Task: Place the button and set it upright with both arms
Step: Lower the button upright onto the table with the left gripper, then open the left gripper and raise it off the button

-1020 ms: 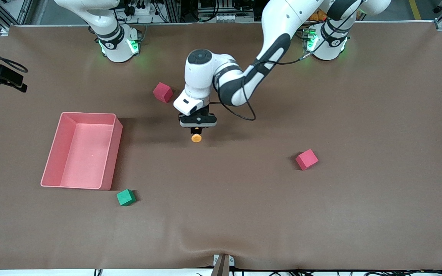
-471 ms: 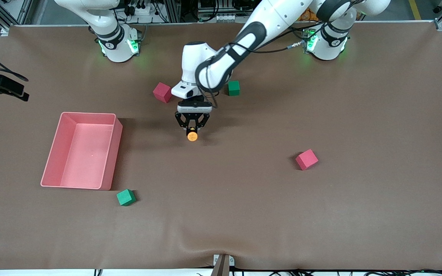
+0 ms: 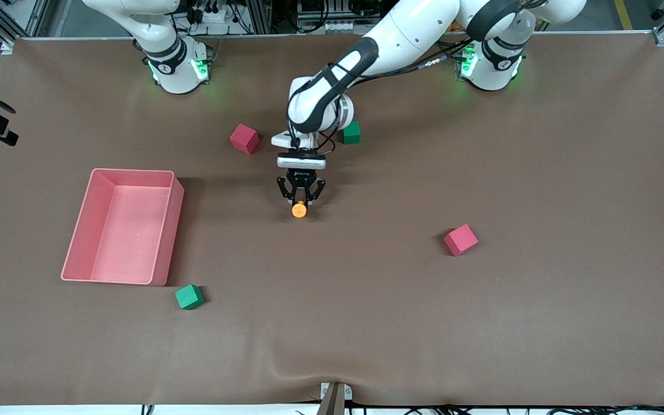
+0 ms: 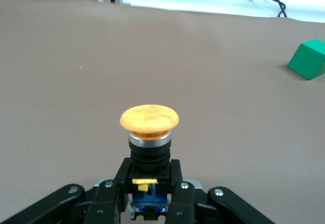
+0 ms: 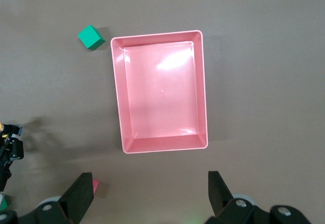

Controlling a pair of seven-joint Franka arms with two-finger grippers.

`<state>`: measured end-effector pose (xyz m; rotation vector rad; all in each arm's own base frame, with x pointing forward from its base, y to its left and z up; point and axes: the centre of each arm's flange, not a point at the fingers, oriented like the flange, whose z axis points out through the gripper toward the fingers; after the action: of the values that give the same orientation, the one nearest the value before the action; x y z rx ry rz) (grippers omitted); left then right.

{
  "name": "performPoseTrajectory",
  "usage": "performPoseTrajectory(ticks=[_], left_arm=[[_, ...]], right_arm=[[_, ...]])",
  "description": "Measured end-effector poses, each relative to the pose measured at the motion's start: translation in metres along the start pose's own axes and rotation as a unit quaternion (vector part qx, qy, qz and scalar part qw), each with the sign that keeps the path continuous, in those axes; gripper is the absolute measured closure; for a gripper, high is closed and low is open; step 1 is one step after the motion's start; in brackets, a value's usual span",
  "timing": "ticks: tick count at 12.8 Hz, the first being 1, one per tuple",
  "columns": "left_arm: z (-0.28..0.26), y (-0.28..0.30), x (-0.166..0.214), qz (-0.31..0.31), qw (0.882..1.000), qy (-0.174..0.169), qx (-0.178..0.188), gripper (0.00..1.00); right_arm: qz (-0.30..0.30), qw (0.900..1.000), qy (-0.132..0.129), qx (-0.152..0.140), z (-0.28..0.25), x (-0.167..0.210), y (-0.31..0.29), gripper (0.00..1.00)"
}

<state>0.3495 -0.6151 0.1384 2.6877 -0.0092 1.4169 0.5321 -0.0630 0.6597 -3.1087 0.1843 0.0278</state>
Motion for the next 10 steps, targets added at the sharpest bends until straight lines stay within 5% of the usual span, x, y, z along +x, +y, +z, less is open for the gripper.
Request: performPoseTrajectory(ticks=[6, 9, 10], left_arm=[[-0.004, 0.0, -0.08, 0.012, 0.992, 0.123, -0.023, 0.67], [-0.004, -0.003, -0.091, -0.006, 0.988, 0.149, -0.03, 0.67], [-0.006, -0.002, -0.093, -0.011, 0.988, 0.149, -0.032, 0.59]], right_arm=[[0.0, 1.0, 0.0, 0.001, 0.0, 0.0, -0.002, 0.0], [0.003, 1.0, 0.0, 0.001, 0.0, 0.0, 0.0, 0.0], [0.001, 1.0, 0.0, 0.002, 0.0, 0.0, -0.001, 0.0]])
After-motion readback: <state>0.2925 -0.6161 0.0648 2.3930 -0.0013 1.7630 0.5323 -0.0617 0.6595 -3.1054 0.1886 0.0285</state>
